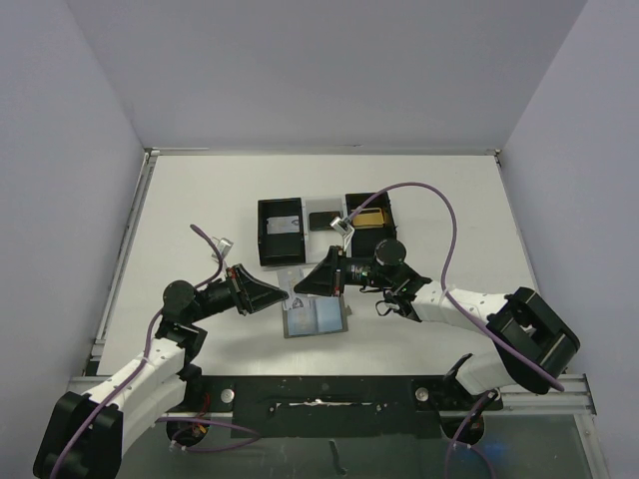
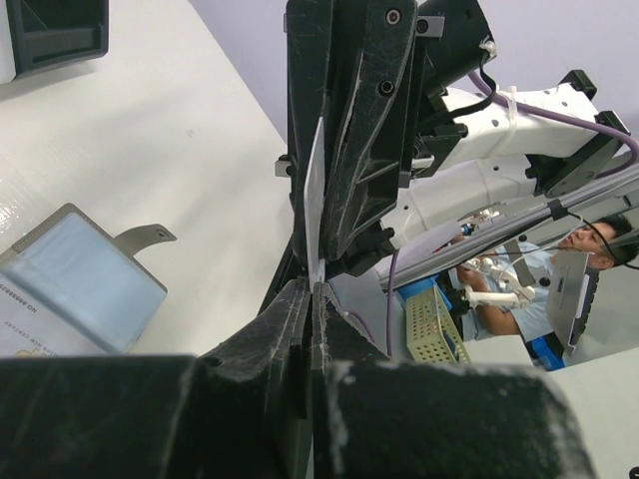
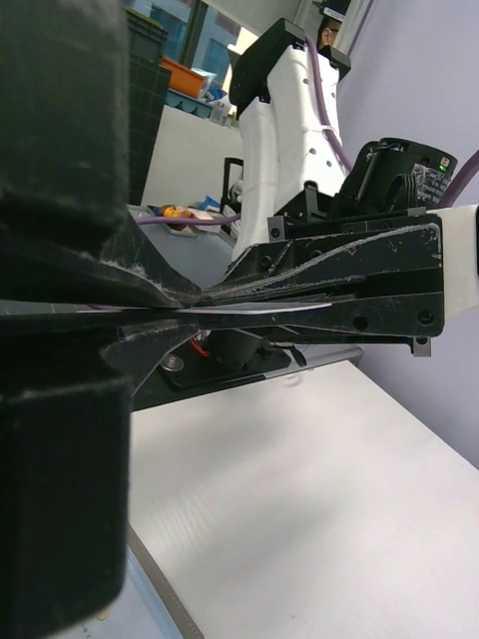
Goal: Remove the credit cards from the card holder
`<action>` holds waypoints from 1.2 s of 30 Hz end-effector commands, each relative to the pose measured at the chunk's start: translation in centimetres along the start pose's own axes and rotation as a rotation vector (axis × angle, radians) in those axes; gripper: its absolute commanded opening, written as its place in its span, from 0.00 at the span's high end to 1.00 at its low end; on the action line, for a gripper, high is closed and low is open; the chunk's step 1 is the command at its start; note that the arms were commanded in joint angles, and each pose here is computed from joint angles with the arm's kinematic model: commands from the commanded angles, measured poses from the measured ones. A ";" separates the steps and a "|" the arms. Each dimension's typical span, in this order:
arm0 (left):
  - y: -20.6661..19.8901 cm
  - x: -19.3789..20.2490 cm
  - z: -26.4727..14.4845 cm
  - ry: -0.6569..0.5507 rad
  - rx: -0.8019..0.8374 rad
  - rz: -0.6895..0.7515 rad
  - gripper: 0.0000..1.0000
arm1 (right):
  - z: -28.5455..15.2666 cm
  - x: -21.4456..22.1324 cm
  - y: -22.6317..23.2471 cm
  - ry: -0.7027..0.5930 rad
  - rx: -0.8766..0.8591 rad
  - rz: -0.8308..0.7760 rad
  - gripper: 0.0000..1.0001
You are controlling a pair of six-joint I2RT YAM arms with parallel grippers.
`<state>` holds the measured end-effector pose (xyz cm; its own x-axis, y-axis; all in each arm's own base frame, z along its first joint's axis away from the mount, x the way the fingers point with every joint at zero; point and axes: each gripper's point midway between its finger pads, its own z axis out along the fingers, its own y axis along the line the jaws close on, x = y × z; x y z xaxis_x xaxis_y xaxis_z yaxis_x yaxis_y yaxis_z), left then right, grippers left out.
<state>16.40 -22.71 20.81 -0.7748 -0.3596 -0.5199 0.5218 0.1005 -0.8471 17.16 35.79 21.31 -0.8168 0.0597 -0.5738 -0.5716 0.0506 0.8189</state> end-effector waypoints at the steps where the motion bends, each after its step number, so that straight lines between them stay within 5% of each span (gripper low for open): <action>1: -1.0 -0.7 0.1 -0.017 0.033 0.058 1.00 | 0.2 -1.1 2.3 -0.022 -0.087 -0.063 0.97; 7: -1.3 -1.1 0.2 -0.025 0.031 0.067 1.00 | 0.4 -1.3 3.2 -0.017 -0.093 -0.074 0.78; 10: -1.7 -1.1 0.2 -0.024 0.043 0.065 1.00 | 0.6 -1.4 3.3 -0.015 -0.093 -0.070 0.78; 24: -2.2 -1.2 0.2 -0.015 0.045 0.069 0.99 | 0.7 -2.1 4.0 -0.025 -0.076 -0.087 1.00; 28: -0.4 -1.9 0.4 -0.025 -0.081 0.054 0.54 | 0.6 -2.6 3.4 -0.036 -0.018 -0.113 1.00; 36: 4.0 -6.5 -4.1 -0.272 -0.587 0.158 0.33 | -1.0 -4.7 0.8 -0.118 0.254 -0.203 1.00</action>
<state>19.61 -20.42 21.79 -0.6639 -0.4689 -0.5825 0.4517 0.3693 -0.8121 18.28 35.53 23.00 -0.7612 0.0745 -0.6442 -0.6251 0.1803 0.7595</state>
